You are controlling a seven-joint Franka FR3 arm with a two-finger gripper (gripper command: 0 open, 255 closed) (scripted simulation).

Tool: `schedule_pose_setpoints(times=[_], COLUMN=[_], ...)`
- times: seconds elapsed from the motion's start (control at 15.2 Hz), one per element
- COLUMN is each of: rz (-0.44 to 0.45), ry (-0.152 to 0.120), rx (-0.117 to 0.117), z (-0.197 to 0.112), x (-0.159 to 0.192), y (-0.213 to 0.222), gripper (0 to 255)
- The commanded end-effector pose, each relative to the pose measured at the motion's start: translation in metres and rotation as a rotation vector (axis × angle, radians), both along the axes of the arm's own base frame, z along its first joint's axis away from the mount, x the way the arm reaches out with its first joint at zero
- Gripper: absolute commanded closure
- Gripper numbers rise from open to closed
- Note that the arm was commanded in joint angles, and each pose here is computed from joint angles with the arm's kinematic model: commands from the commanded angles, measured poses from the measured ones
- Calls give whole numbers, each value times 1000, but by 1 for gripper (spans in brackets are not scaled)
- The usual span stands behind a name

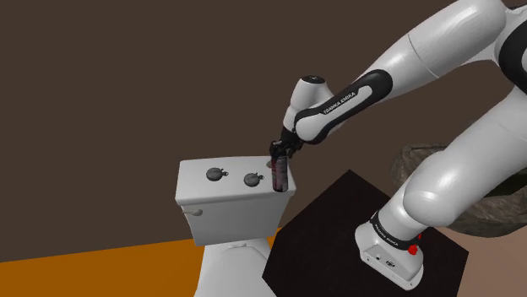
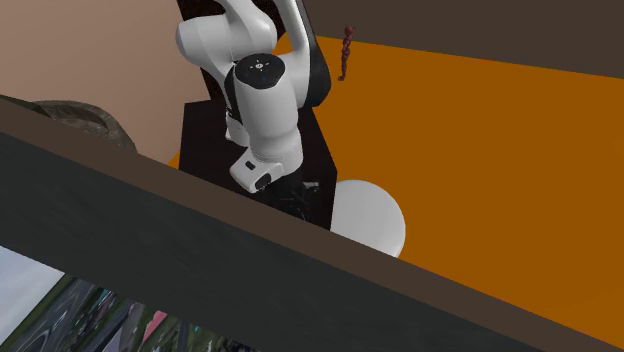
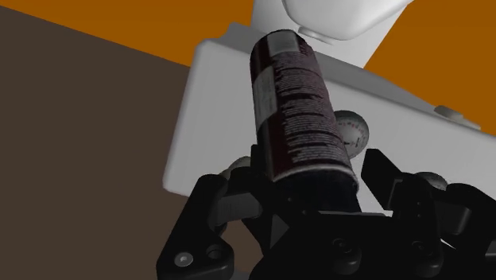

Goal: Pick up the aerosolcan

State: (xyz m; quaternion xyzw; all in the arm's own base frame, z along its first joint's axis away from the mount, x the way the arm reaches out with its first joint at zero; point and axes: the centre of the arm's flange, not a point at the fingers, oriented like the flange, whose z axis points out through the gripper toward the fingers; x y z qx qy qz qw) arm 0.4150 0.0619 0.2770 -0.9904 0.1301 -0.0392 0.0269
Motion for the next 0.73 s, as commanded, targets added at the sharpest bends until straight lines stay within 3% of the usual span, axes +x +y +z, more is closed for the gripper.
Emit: schedule_pose_setpoints(times=[0.0,0.66], rz=[0,0], ry=[-1,-1], rx=[0,0], z=[11,54], x=[0,0], y=[0,0], gripper=[255,255])
